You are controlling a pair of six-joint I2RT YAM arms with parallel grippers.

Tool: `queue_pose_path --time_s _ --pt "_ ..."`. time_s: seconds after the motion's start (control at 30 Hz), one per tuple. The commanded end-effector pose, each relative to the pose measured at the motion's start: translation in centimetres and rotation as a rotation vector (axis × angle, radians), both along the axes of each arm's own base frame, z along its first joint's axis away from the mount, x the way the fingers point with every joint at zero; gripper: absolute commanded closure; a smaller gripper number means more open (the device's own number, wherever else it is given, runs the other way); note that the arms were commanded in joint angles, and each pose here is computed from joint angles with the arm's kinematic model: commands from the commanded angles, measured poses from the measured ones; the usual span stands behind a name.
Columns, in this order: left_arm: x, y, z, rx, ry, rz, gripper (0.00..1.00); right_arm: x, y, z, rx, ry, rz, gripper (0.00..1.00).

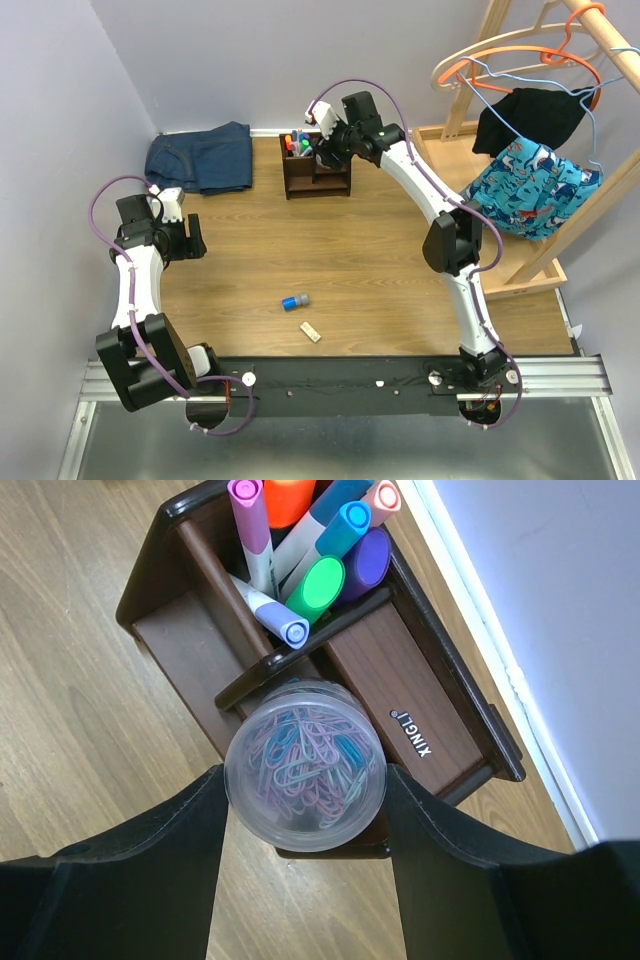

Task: Sort the stationery into containers
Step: Place the stationery in the storage box.

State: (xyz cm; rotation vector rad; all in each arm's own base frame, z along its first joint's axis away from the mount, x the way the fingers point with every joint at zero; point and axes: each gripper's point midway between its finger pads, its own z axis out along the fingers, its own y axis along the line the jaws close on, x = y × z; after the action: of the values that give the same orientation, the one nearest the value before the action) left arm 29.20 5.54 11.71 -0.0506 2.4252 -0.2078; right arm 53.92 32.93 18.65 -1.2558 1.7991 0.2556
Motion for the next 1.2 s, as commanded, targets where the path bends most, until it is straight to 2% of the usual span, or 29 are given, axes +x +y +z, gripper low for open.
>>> queue_pose_path --time_s 0.0,0.63,1.17 --pt "0.0 0.0 0.1 -0.012 -0.011 0.000 0.18 1.1 0.2 1.1 0.031 -0.036 -0.015 0.40" --pt "-0.2 0.4 -0.1 -0.003 0.005 0.008 0.19 2.0 0.7 -1.5 0.013 -0.032 0.000 0.38" --pt "0.0 0.5 -0.3 -0.010 0.012 0.008 0.18 2.6 -0.2 -3.1 -0.014 -0.018 -0.057 0.40"
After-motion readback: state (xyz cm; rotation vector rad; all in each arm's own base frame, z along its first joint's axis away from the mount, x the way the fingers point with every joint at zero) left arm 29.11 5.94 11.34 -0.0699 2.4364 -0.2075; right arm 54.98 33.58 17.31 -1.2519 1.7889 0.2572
